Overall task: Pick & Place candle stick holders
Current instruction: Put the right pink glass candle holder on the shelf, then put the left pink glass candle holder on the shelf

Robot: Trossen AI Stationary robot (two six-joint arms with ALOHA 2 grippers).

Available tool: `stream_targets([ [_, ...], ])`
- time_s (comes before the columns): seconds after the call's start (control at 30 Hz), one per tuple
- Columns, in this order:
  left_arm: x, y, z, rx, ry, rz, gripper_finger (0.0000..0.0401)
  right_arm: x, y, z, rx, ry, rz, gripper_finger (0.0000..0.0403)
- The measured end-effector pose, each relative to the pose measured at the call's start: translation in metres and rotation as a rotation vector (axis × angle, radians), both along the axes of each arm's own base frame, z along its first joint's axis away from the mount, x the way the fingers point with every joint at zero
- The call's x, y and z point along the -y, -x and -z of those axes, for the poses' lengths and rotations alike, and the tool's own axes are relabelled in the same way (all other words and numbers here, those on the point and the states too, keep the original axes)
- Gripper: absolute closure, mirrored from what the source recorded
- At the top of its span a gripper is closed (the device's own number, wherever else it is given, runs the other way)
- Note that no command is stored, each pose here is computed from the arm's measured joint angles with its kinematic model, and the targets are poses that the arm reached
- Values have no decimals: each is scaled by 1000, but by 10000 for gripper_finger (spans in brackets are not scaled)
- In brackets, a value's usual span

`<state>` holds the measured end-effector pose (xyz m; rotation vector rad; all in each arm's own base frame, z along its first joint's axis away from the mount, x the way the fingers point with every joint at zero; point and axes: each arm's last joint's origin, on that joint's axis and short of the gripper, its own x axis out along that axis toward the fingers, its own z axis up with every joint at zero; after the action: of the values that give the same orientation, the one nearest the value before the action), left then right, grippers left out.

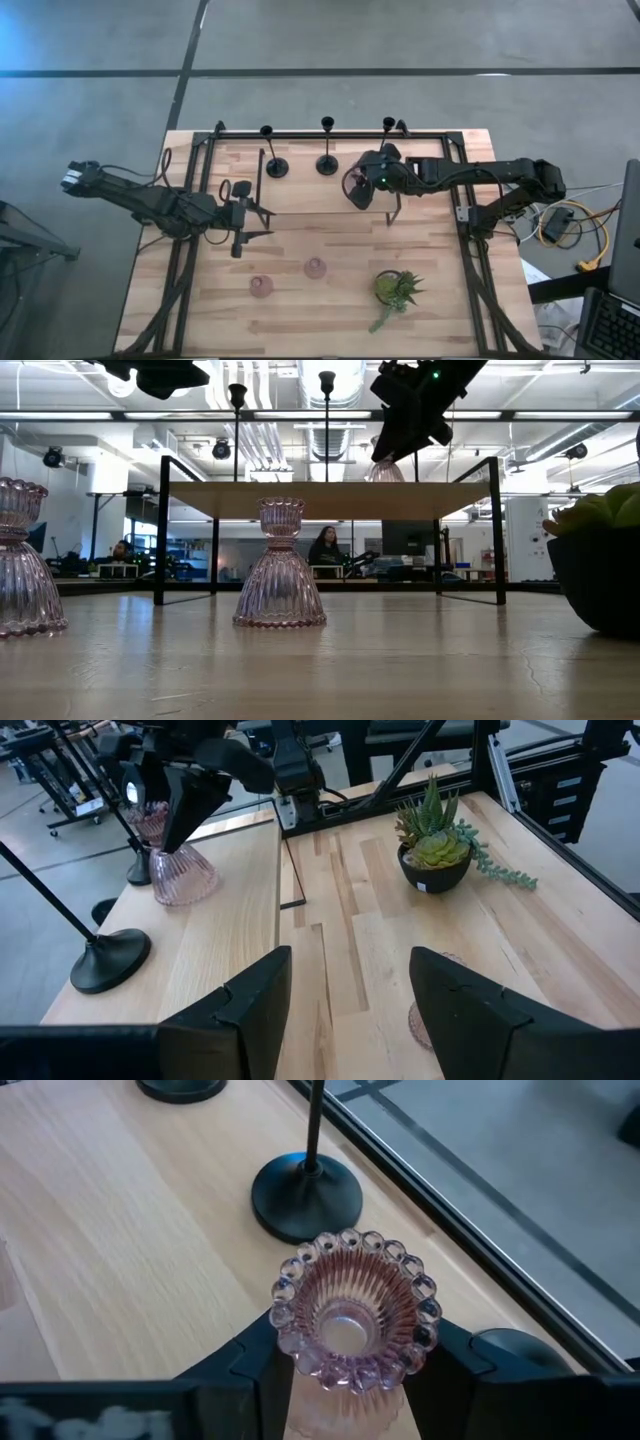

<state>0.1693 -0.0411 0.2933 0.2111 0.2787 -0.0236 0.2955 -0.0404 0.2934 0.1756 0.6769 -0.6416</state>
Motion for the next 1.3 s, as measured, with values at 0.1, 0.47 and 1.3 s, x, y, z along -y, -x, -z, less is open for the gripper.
stream_targets([
  [0.1, 0, 0, 0, 0, 0, 0, 192, 0, 0, 0, 1, 3, 4, 245],
  [0.47, 0, 0, 0, 0, 0, 0, 192, 1, 1, 0, -3, 16, 17, 199],
  [1.3, 0, 0, 0, 0, 0, 0, 192, -22, 21, -25, 72, 83, 16, 202],
])
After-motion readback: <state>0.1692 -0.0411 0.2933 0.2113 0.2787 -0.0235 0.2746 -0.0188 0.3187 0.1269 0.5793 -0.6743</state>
